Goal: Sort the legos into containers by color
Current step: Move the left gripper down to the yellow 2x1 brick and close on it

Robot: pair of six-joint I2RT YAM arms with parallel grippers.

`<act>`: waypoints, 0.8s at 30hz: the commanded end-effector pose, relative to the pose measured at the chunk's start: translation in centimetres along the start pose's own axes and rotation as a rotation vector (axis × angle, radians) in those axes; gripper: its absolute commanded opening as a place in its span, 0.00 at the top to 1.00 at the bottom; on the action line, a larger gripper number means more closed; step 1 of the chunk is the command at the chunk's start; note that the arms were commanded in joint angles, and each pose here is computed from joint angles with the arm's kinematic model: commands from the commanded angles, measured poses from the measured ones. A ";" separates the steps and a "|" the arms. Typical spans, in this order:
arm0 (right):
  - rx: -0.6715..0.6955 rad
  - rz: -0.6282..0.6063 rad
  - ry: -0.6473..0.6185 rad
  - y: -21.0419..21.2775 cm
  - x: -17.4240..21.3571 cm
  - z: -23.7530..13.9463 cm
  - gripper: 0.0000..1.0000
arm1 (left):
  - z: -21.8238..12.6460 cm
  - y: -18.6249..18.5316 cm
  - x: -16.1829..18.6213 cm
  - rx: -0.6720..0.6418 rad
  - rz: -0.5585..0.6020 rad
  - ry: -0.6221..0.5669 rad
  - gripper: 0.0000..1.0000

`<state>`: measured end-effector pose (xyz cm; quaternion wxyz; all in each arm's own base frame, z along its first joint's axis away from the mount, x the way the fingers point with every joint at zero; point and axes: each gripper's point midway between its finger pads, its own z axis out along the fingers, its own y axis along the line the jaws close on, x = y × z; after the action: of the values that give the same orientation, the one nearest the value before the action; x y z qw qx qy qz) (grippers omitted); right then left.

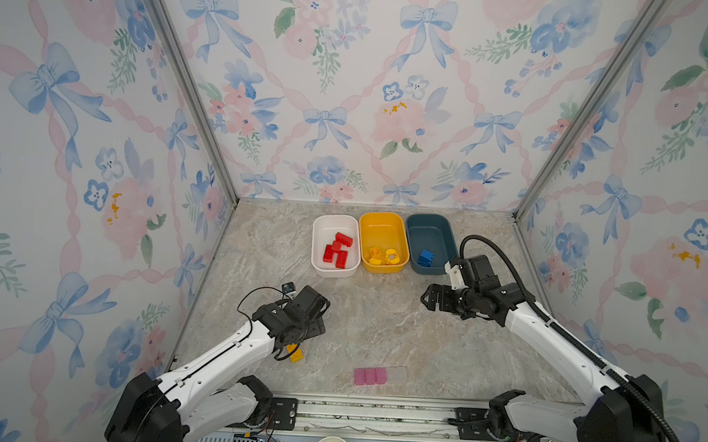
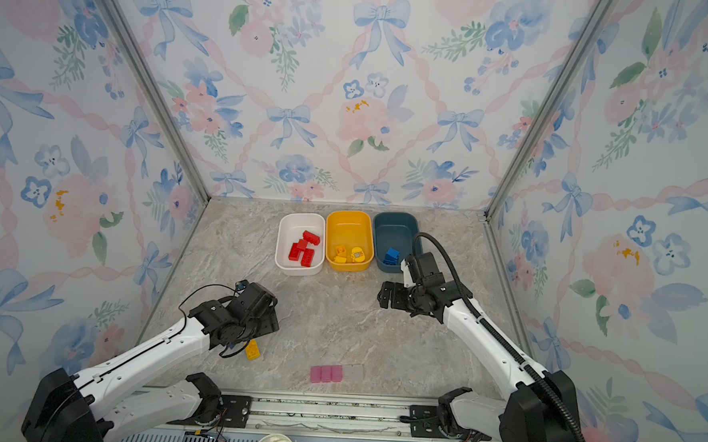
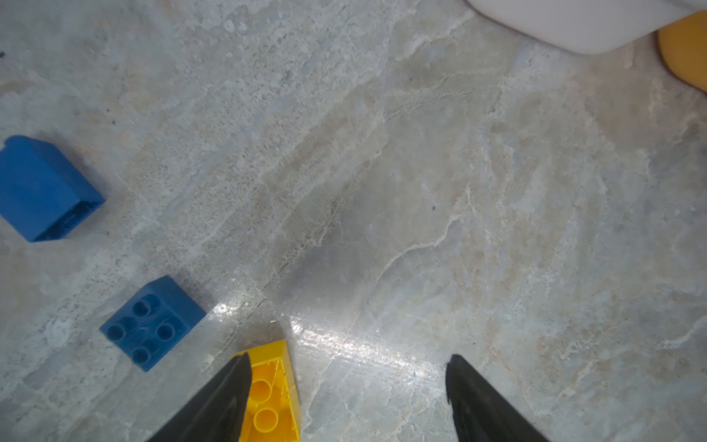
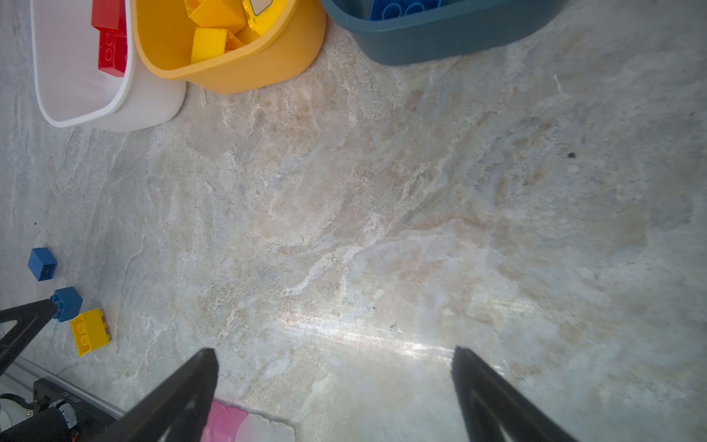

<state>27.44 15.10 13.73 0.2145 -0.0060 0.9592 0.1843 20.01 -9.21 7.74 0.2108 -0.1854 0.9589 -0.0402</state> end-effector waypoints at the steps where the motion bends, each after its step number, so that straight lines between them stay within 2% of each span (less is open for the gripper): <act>1: -0.020 -0.024 -0.009 0.7 -0.5 -0.1 0.02 | 0.3 1.6 1.9 -0.036 -0.057 0.056 0.20; 6: -0.026 -0.024 -0.009 0.9 -0.6 0.2 0.02 | 0.9 2.6 3.1 -0.055 -0.089 0.084 0.22; 24: -0.022 -0.023 -0.010 0.7 -0.8 0.1 0.02 | 2.1 4.3 4.8 -0.115 -0.095 0.126 0.28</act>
<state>27.72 15.28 13.49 0.2143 -0.0096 0.9590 0.1852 16.18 -7.63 3.88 0.1476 -0.2360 0.9602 -0.0239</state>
